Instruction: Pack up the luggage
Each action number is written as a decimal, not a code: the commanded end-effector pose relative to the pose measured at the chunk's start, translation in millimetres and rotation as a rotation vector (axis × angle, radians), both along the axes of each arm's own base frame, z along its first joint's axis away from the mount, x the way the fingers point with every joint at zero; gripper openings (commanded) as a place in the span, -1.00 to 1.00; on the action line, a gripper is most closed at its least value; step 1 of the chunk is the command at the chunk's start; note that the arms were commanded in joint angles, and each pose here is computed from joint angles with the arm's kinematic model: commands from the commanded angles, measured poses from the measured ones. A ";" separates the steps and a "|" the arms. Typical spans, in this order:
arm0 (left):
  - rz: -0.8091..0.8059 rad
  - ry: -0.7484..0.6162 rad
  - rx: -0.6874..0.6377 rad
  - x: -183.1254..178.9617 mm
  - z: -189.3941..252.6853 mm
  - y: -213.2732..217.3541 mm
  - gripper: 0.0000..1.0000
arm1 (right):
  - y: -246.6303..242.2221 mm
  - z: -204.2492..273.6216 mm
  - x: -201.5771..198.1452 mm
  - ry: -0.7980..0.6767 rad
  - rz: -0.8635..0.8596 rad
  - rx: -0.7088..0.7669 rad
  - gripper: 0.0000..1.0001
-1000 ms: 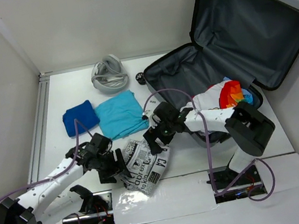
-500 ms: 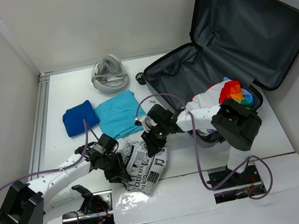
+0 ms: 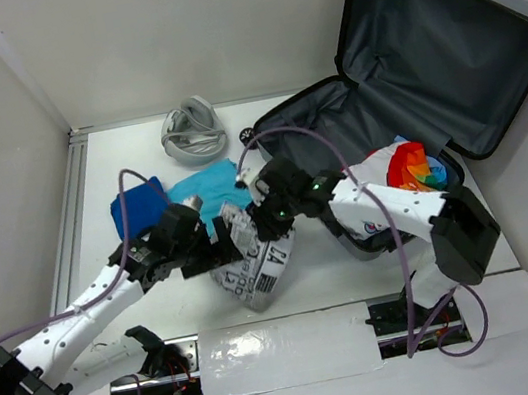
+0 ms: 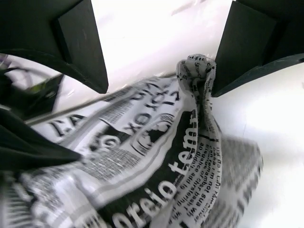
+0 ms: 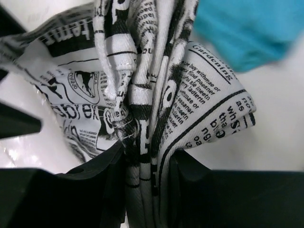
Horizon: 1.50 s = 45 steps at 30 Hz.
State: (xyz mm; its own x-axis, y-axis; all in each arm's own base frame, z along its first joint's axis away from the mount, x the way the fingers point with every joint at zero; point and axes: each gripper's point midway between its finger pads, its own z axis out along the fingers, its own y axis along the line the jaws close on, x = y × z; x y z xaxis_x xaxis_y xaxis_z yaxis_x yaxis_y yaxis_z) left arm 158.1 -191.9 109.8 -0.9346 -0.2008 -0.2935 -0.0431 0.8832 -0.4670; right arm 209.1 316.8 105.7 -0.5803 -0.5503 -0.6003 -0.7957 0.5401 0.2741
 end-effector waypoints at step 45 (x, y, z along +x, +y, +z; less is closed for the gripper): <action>0.153 -0.182 0.044 108.9 47.4 33.6 1.00 | -305.3 92.8 275.3 -0.610 -1.404 0.419 -1.00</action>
State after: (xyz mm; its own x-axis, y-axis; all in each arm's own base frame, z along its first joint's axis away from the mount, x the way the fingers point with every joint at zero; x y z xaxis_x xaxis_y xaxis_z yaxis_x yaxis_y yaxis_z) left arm 262.9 -157.5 154.5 -0.8315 -0.3204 -0.4539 -0.1121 0.8969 -0.4277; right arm 467.4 29.9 151.9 -0.3711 0.3389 -0.8645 0.1472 0.9407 0.3056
